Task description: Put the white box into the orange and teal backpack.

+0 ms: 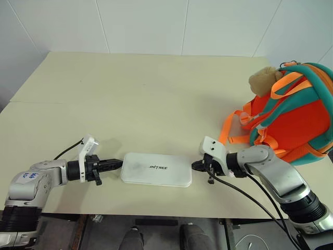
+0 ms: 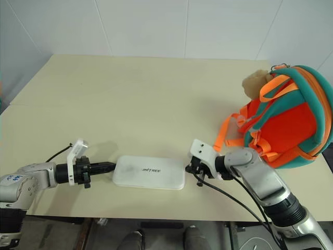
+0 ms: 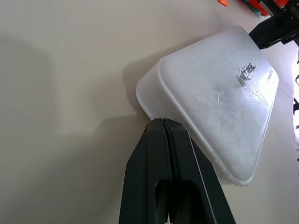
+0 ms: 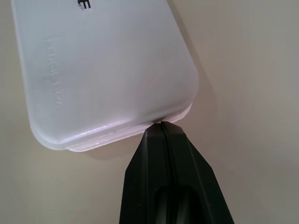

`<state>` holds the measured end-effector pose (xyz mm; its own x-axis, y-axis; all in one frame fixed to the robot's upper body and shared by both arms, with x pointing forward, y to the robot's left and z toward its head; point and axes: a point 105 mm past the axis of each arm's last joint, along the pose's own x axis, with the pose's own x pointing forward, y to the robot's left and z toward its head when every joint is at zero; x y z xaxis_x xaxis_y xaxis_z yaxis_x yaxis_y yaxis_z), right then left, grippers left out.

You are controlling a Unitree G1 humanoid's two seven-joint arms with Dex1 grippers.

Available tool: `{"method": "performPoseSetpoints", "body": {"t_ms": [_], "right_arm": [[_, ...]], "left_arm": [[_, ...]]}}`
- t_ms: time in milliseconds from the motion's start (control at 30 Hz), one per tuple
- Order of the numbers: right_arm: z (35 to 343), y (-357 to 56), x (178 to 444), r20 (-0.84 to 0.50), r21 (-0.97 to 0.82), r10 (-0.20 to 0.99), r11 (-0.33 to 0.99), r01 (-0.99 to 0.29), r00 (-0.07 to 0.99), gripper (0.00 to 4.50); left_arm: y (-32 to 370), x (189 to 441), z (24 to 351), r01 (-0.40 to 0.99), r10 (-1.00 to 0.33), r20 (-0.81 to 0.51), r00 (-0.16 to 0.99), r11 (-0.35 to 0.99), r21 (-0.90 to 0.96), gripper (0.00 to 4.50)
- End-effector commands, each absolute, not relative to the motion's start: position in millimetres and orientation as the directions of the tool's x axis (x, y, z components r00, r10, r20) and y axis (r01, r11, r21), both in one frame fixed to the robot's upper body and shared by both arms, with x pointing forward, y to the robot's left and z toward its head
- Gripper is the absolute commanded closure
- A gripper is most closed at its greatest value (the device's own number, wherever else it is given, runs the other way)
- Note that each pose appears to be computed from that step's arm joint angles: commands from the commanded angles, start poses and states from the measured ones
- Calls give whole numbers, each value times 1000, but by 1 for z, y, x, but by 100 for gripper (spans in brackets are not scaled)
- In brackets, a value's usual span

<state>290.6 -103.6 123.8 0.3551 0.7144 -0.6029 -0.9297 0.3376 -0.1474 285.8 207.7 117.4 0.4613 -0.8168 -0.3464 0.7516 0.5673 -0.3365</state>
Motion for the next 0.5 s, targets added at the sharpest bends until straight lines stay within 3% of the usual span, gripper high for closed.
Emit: {"method": "performPoseSetpoints", "body": {"t_ms": [33,300,500], "right_arm": [[132,-100,284,-583,-158,738,306,-939,339,450],[134,-116,299,-591,-214,689,367,-905,419,450],[139,-137,315,-588,-273,643,414,-868,492,450]], "left_arm": [[202,282,122,777,-831,-347,435,541,-323,448],[211,286,127,749,-787,-344,513,605,-269,448],[231,298,156,696,-676,-304,671,716,-57,448]]}}
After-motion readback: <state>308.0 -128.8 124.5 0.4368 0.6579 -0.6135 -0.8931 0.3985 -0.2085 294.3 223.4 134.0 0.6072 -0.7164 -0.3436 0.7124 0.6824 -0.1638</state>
